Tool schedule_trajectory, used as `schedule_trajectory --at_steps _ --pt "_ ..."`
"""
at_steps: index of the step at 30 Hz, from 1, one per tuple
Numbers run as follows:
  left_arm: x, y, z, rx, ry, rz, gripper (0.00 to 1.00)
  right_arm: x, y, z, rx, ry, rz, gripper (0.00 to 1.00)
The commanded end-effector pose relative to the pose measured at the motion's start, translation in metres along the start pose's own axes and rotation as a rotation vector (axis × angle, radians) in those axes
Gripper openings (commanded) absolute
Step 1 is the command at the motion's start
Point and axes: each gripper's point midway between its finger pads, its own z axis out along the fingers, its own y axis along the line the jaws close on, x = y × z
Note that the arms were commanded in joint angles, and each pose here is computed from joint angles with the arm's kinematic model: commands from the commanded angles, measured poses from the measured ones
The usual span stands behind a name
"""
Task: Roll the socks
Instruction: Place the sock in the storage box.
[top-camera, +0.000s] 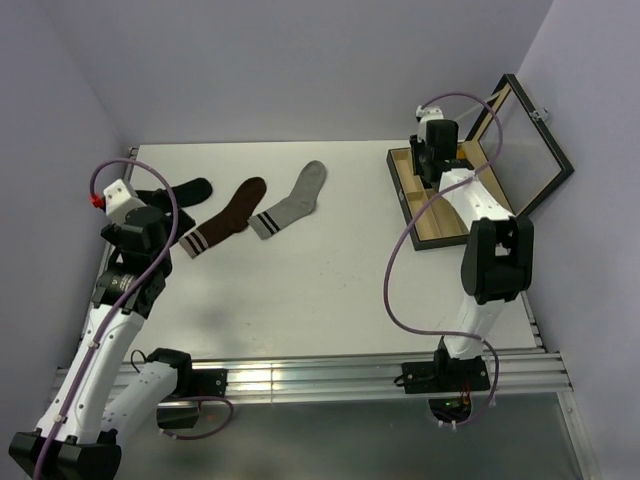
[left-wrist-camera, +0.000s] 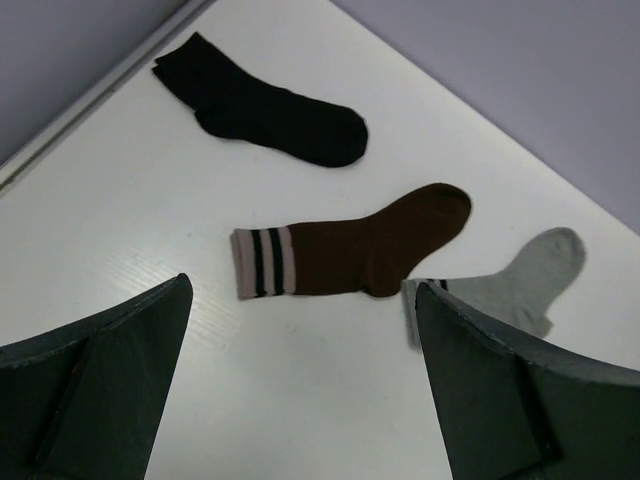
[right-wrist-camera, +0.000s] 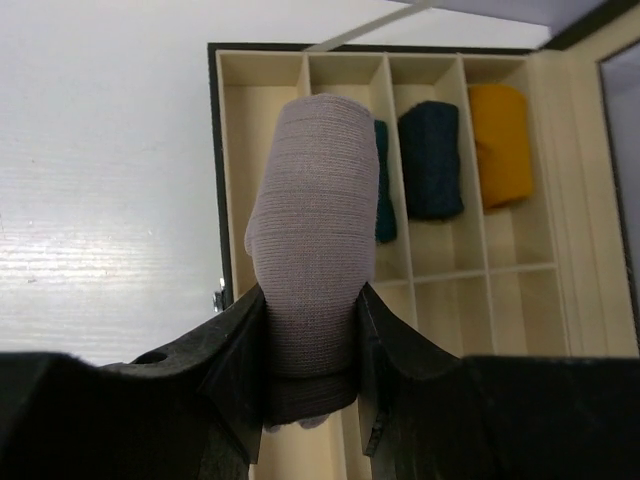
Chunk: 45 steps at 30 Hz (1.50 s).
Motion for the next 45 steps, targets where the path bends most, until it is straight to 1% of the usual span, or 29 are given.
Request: schedule_trajectory --at_steps 1,4,6,8,10,11,12,14,16,22,24,26,27,29,34,40,45 --pt "-0.009 0.020 0.001 -0.099 -0.073 0.033 0.99 -0.014 0.006 0.021 -0.078 -0.005 -0.063 0.00" --pt "-0.014 0.032 -0.002 -0.150 -0.113 0.027 1.00 -0.011 0.010 0.040 -0.104 0.016 -0.078 0.00" --pt "-0.015 0.033 -0.004 -0.151 -0.129 0.016 0.99 -0.015 0.009 0.049 -0.120 0.014 -0.067 0.00" --pt "-0.017 0.033 -0.005 -0.148 -0.141 0.004 1.00 -0.005 0.012 0.062 -0.139 0.042 -0.070 0.00" --pt "-0.018 0.035 -0.006 -0.151 -0.151 -0.007 1.00 -0.008 0.012 0.068 -0.140 0.045 -0.075 0.00" --pt "-0.019 0.036 -0.007 -0.152 -0.157 -0.014 1.00 0.002 0.015 0.077 -0.145 0.072 -0.078 0.00" --pt "-0.020 0.037 -0.009 -0.151 -0.167 -0.022 1.00 0.000 0.015 0.081 -0.147 0.070 -0.077 0.00" --pt "-0.022 0.039 -0.011 -0.151 -0.182 -0.035 1.00 0.013 0.015 0.089 -0.143 0.115 -0.075 0.00" --pt "-0.024 0.039 -0.012 -0.140 -0.198 -0.050 0.99 0.018 0.015 0.091 -0.150 0.131 -0.069 0.00" --pt "-0.021 0.037 -0.009 -0.131 -0.190 -0.045 0.99 0.038 0.017 0.093 -0.169 0.193 -0.056 0.00" --pt "-0.021 0.038 -0.009 -0.137 -0.192 -0.047 0.99 0.034 0.020 0.094 -0.188 0.193 -0.054 0.00" --pt "-0.021 0.039 -0.009 -0.141 -0.192 -0.048 0.99 0.047 0.028 0.097 -0.229 0.241 -0.051 0.00" --pt "-0.020 0.040 -0.009 -0.142 -0.191 -0.049 0.99 0.041 0.014 0.099 -0.219 0.237 -0.030 0.00" --pt "-0.021 0.040 -0.009 -0.144 -0.192 -0.050 0.99 0.052 0.018 0.101 -0.239 0.285 -0.004 0.00" --pt "-0.020 0.040 -0.008 -0.143 -0.190 -0.049 0.99 0.055 0.015 0.106 -0.214 0.311 0.037 0.00" --pt "-0.018 0.039 -0.007 -0.139 -0.182 -0.049 0.99 0.060 0.022 0.113 -0.230 0.330 0.078 0.06" --pt "-0.016 0.039 -0.005 -0.143 -0.176 -0.045 0.99 0.072 0.026 0.119 -0.233 0.361 0.111 0.15"
